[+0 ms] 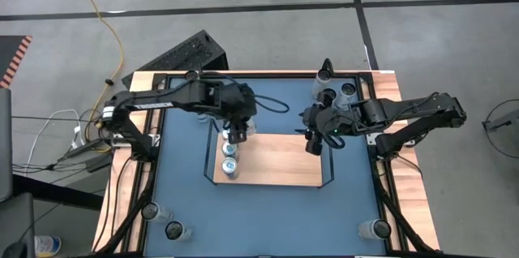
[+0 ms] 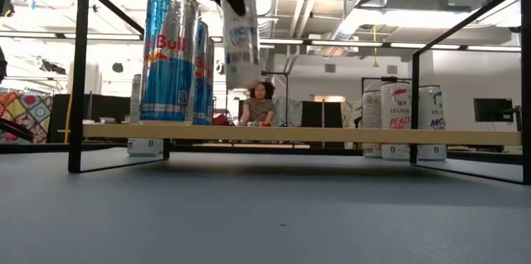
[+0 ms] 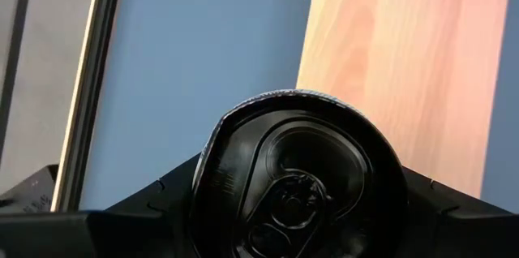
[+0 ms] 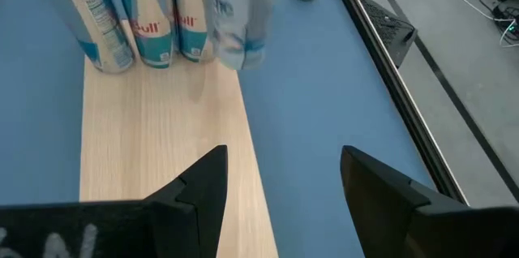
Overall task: Place canned beverage on shelf
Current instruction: Put the left blue soda can on the shelf
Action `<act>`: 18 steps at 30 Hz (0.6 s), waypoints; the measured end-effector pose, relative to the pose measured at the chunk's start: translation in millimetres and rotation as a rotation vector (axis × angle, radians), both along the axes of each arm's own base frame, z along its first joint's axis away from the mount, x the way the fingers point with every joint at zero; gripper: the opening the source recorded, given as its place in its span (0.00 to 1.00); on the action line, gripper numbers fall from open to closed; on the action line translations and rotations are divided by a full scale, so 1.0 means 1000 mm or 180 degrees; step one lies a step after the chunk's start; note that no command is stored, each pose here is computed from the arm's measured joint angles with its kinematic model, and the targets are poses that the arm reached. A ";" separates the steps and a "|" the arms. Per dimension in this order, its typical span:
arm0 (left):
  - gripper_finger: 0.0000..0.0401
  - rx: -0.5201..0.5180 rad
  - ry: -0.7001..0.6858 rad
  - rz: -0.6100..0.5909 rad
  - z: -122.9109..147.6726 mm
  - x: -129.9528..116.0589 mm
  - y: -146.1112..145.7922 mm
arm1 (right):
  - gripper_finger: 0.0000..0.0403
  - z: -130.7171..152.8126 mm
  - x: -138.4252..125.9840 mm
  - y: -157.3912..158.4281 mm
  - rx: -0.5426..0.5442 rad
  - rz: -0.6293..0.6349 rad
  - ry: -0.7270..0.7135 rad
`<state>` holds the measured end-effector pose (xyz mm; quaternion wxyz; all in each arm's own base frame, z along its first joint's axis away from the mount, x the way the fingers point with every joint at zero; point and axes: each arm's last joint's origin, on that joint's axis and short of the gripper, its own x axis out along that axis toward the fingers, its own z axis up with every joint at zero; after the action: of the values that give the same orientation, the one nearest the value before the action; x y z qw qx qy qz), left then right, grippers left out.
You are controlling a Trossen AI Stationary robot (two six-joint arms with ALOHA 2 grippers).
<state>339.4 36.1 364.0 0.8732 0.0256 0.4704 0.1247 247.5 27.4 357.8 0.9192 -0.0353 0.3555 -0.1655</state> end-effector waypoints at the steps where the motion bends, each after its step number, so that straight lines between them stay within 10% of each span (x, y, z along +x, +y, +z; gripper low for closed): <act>1: 0.60 -0.0006 0.0011 0.0010 -0.002 0.002 0.000 | 0.54 0.000 0.000 0.000 -0.0001 0.0007 0.0006; 18: 0.60 -0.0173 -0.0044 0.0040 -0.008 0.010 -0.003 | 0.54 -0.002 -0.002 0.002 -0.0016 0.0039 0.0092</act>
<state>349.3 33.4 356.2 0.8761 -0.0019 0.4676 0.1176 245.3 29.5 356.0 0.9149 -0.0421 0.3681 -0.1602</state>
